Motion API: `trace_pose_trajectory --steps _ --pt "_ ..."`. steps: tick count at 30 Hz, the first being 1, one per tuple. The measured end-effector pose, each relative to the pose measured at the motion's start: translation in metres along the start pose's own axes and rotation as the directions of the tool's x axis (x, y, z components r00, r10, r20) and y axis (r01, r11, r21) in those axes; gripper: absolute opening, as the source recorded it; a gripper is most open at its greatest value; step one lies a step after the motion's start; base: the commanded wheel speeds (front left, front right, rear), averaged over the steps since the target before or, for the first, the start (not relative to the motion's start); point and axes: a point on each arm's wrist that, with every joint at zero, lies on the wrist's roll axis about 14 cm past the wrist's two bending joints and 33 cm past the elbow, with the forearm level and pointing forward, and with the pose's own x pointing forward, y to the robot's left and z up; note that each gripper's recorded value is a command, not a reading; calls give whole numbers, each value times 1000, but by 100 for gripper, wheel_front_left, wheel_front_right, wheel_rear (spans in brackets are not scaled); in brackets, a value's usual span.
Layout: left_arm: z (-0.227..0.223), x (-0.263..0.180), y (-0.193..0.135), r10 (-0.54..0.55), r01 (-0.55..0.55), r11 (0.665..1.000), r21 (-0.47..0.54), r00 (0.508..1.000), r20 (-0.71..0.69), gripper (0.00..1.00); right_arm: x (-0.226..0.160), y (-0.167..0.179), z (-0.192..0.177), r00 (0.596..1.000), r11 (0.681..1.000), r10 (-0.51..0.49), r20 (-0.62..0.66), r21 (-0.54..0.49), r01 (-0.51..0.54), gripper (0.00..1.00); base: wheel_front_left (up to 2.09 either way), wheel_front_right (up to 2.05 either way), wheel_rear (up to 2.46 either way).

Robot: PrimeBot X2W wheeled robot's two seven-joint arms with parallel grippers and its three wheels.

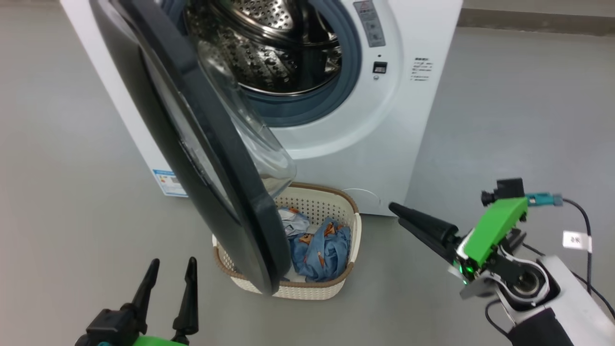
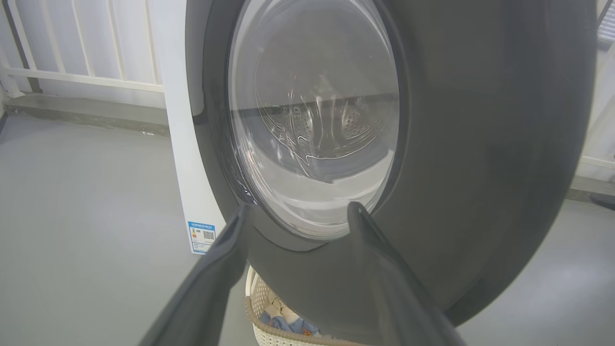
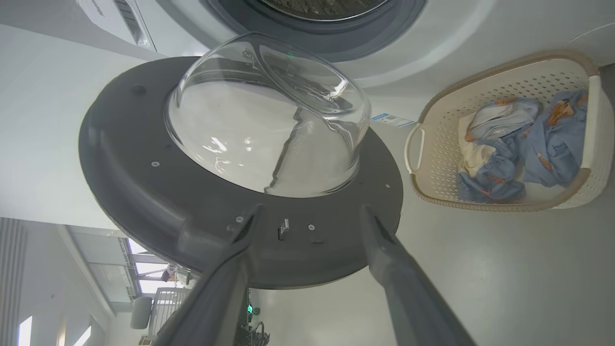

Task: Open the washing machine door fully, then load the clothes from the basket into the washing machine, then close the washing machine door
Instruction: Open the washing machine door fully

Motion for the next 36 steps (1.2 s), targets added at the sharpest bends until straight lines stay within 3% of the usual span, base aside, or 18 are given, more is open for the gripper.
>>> trace_pose_trajectory --steps 10,21,31,32,36 --pt "-1 -3 -1 -4 4 1000 -9 1000 4 100 -49 -47 4 970 984 -159 182 -44 170 100 0 0 0" --pt "-3 -4 -3 -11 11 1000 -5 1000 -2 100 -89 -73 26 870 934 -214 444 -166 315 100 0 0 0" --pt "0 -6 -4 -12 12 1000 -6 1000 6 100 -111 -95 16 836 824 -229 499 -358 439 100 0 0 0" --pt "0 -6 -4 -12 12 1000 -6 1000 7 100 -112 -96 18 831 820 -232 505 -359 447 100 0 0 0" --pt "-3 -9 -3 -6 6 1000 -8 1000 0 100 -125 -84 49 791 751 -185 584 -435 497 100 0 0 0"
